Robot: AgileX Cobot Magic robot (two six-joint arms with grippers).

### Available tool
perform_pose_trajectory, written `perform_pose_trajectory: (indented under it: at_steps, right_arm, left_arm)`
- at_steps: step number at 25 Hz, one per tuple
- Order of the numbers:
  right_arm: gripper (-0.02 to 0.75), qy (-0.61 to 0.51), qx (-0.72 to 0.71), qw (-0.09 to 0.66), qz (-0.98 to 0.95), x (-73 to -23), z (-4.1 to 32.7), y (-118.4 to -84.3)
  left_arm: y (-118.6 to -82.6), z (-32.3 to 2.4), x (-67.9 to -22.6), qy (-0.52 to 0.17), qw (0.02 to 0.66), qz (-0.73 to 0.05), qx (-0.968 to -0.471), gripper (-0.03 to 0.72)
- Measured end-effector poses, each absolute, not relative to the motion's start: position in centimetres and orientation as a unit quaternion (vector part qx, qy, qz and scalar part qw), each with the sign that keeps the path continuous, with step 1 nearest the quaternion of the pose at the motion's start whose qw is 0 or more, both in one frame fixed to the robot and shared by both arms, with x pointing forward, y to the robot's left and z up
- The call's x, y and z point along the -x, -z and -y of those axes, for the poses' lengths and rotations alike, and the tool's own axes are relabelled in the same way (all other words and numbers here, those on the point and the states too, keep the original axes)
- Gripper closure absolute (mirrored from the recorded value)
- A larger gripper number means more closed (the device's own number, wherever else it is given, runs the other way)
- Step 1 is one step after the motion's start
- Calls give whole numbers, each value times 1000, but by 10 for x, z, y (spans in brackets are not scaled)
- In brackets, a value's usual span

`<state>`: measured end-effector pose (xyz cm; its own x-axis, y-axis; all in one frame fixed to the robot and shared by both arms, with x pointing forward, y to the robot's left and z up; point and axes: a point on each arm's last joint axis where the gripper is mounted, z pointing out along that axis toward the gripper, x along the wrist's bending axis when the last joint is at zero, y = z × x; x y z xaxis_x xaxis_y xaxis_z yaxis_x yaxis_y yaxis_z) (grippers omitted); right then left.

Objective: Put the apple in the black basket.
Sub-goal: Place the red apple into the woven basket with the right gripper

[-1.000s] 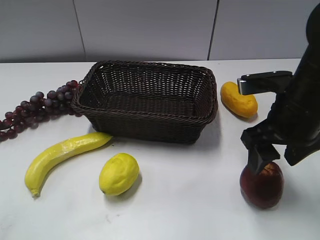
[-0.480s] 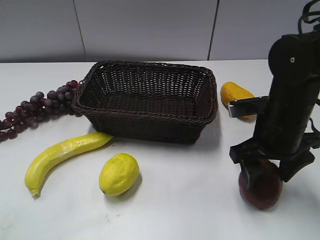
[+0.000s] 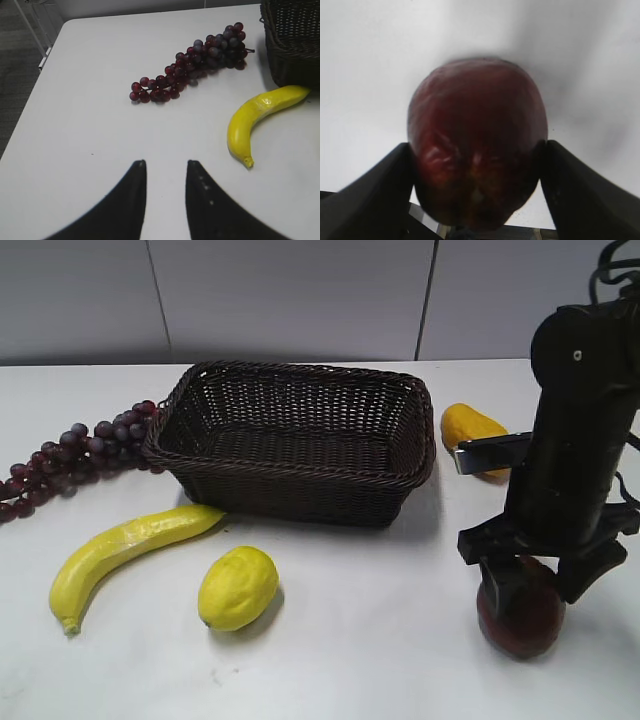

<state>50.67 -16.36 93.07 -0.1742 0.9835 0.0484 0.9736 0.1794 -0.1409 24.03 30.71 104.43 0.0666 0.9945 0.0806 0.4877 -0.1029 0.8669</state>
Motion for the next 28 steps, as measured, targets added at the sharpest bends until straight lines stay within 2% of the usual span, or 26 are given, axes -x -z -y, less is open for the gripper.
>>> perform_pose_trajectory:
  at_steps: [3,6,16,20,23,28]
  right_arm:
    - [172,-43,633,65,770,-512,161,-946]
    - [172,-30,624,53,779,-521,158,-976]
    - [174,188,571,-27,799,-579,125,-1101]
    - [174,234,556,-31,797,-602,109,-1116]
    - [174,247,547,-23,800,-623,92,-1108]
    - [174,239,519,-8,821,-644,46,-1070]
  left_arm:
    - [-1044,-307,-240,-369,343,-575,-644,487]
    - [-1044,-307,-240,-369,343,-575,-644,487]
    - [-1044,-307,-240,-369,343,-575,-644,487]
    - [-1044,-307,-240,-369,343,-575,-644,487]
    - [-1044,-307,-240,-369,343,-575,-644,487]
    - [-1044,-307,-240,-369,343,-575,-644,487]
